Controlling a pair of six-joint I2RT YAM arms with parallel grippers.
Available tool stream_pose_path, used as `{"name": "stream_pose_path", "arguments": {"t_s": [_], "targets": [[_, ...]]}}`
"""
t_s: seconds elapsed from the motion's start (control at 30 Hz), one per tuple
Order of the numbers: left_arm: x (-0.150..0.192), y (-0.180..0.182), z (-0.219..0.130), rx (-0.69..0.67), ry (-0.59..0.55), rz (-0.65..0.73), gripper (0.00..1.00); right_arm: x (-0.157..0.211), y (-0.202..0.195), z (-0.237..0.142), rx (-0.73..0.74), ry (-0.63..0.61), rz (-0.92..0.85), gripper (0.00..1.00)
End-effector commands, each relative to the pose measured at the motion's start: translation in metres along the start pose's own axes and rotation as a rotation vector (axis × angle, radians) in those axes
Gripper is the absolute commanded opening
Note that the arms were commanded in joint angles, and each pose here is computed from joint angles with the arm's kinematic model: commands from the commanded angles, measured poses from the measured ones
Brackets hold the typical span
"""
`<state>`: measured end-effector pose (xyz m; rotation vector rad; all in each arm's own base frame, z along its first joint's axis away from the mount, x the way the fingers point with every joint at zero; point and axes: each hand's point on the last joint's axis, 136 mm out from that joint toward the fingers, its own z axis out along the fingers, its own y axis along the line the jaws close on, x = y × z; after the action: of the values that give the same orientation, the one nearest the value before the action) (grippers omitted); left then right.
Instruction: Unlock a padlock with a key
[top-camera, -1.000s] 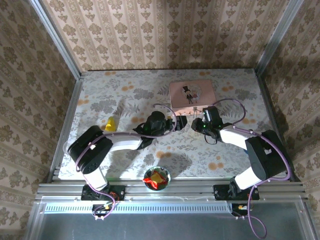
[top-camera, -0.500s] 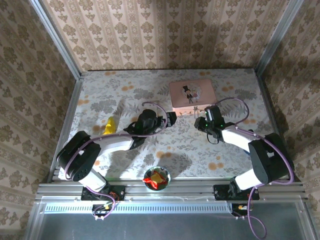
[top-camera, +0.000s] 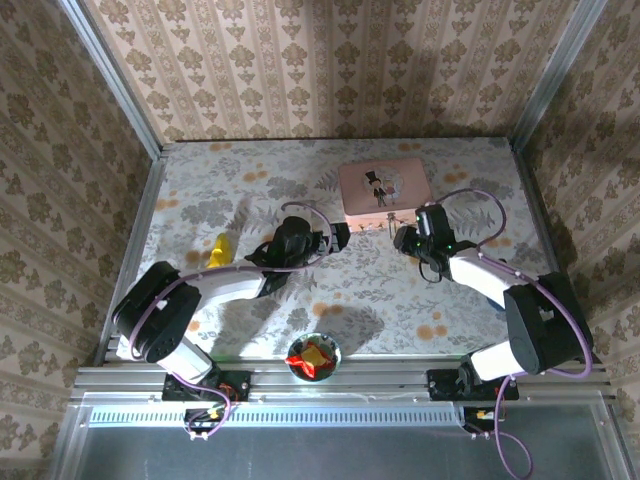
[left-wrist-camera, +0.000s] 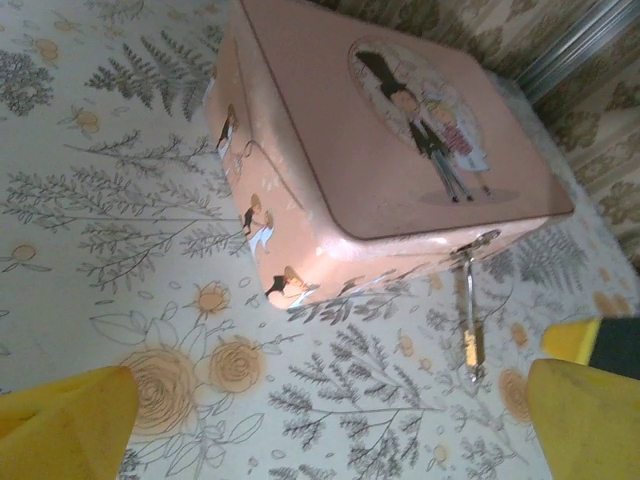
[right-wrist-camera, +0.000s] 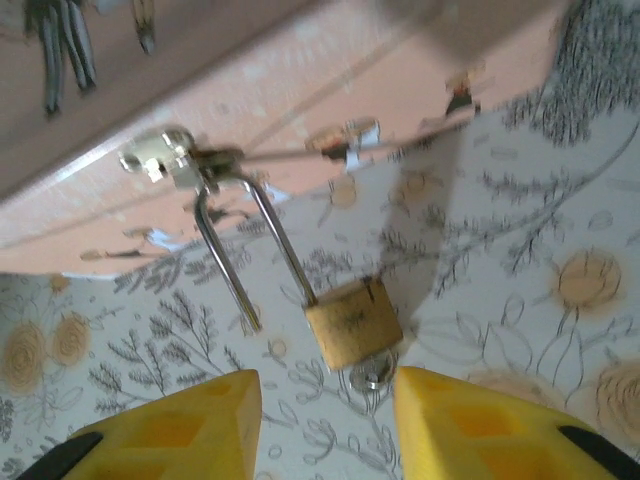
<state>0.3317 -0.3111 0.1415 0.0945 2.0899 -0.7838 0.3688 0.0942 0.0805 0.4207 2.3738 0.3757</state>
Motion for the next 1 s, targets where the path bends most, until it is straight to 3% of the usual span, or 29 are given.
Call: {"name": "stream_pose_path", "arguments": {"t_s": [0.0, 0.3, 0.6, 0.97], "targets": [[-0.006, -0.003, 0.006, -0.025, 0.049, 0.089, 1.00, -0.015, 0.005, 0.006, -0.016, -0.004, -0.050, 0.35], [-0.025, 0.005, 0.043, -0.135, 0.138, 0.275, 1.00, -0.032, 0.023, 0.039, -0.063, 0.041, -0.119, 0.29], [-0.040, 0.021, 0.086, -0.186, 0.160, 0.312, 1.00, -0.029, 0.018, 0.063, -0.049, 0.075, -0.107, 0.30], [-0.027, 0.026, 0.121, -0.202, 0.230, 0.337, 1.00, -0.016, 0.016, 0.075, -0.077, 0.100, -0.062, 0.31]]}}
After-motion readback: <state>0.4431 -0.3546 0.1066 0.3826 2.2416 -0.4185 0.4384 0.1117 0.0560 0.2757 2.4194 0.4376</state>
